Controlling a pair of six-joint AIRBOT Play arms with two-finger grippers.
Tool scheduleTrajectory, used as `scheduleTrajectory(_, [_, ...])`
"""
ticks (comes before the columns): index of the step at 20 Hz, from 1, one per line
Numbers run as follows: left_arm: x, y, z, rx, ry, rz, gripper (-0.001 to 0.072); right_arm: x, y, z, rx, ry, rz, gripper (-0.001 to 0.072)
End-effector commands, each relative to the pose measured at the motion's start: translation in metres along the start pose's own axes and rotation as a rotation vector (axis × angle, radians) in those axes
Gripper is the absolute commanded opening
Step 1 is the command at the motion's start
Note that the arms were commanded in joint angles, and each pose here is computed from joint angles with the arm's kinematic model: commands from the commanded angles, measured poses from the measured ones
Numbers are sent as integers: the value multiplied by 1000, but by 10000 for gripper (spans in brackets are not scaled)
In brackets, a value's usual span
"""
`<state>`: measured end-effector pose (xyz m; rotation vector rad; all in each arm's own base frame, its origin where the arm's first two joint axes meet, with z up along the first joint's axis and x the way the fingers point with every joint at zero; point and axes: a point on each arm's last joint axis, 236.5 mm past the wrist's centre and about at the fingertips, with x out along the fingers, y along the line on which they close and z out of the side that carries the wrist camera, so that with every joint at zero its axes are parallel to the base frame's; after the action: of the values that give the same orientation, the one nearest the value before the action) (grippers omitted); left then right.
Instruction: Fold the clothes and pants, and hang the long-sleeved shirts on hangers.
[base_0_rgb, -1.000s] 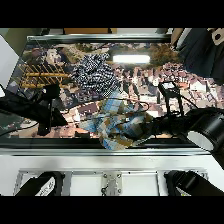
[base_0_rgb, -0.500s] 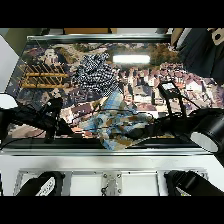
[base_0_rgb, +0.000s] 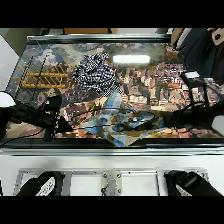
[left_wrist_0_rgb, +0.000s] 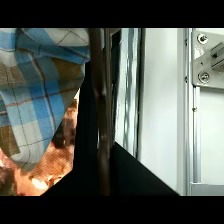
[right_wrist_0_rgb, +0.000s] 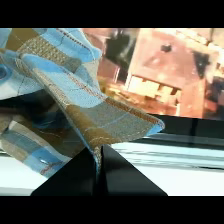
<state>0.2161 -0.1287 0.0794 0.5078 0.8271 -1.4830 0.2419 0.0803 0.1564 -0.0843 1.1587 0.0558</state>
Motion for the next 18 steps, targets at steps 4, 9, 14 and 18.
scheduleTrajectory(4, [39, 3, -1, -38, 15, -85, 12, -18, -2, 18, -7, -32, 21, 13])
scheduleTrajectory(9, [65, 46, 43, -129, -166, -6, 12, -18, -2, 15, -8, -18, 23, 14])
scheduleTrajectory(14, [81, 59, 40, -206, -161, -7, 11, -18, -2, 16, -7, -25, 25, 13])
scheduleTrajectory(18, [111, 46, 47, -180, -129, -82, 11, -18, 4, 31, -9, -86, 46, 13])
